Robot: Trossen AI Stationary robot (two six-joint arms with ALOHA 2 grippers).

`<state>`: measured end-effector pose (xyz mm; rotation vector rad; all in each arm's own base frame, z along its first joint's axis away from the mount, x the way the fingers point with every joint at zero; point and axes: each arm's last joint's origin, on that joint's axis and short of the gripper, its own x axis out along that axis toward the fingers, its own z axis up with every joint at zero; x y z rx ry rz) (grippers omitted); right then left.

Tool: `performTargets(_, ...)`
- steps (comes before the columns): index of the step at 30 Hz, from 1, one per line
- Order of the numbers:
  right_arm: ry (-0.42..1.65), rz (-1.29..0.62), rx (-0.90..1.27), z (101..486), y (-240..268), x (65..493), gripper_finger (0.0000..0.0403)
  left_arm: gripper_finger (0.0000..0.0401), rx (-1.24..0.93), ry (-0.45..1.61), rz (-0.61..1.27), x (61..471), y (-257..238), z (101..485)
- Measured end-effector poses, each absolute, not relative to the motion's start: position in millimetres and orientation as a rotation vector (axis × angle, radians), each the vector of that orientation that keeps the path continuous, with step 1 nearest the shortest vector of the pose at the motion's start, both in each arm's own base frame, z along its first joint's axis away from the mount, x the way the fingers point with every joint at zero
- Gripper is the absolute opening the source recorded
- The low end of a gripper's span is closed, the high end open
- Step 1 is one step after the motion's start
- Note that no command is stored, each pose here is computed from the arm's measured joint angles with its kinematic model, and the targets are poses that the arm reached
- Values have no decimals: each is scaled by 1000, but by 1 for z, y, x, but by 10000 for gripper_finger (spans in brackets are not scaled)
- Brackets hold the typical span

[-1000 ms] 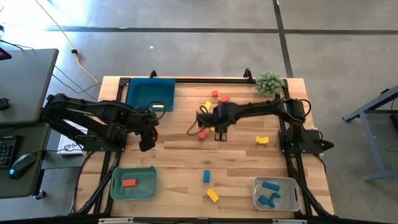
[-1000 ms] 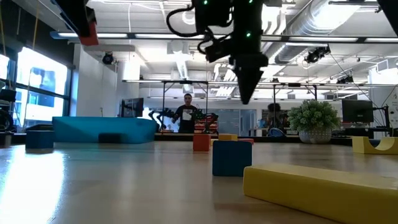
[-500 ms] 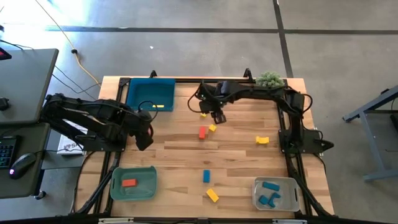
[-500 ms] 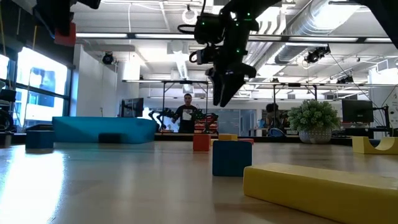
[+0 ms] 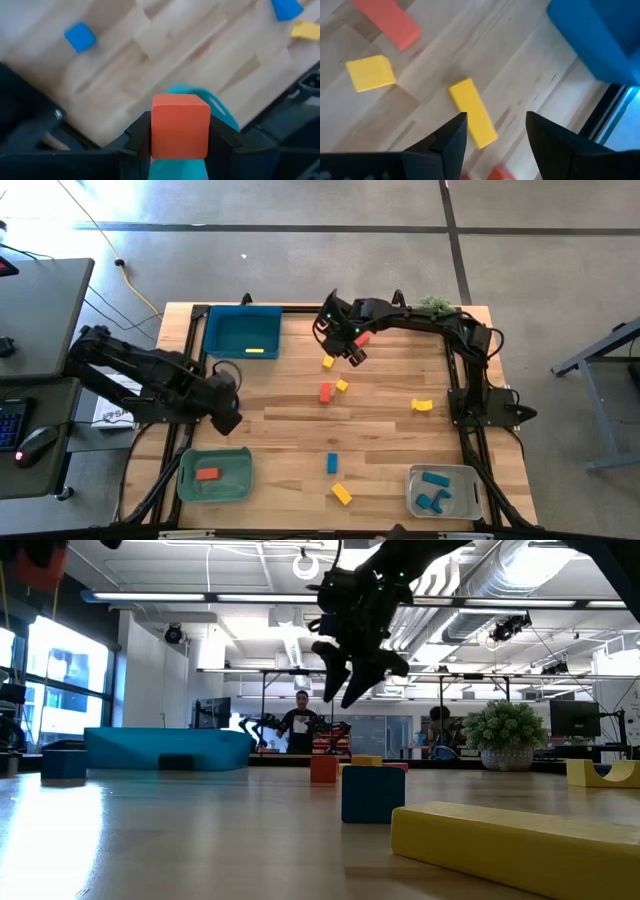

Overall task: Sort & place blocks by color
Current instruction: Put the bottom orange block into the green bin

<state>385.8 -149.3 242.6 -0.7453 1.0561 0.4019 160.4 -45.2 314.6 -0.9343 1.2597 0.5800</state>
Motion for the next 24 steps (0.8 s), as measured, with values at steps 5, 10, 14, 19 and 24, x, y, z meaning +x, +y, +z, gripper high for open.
performTargets(5,1015,428,-769,241,-155,387,191,104,-990,1335,581,161,-66,310)
performTargets(10,1024,457,-772,227,-160,391,191,105,-990,1419,588,166,-87,301)
performTargets(14,1037,494,-802,216,-161,394,191,127,-982,1454,592,172,-102,293)
performTargets(19,1066,518,-780,202,-162,397,191,136,-964,1467,567,184,-118,282)
performTargets(24,1092,540,-761,188,-164,400,191,129,-929,1498,597,195,-129,267)
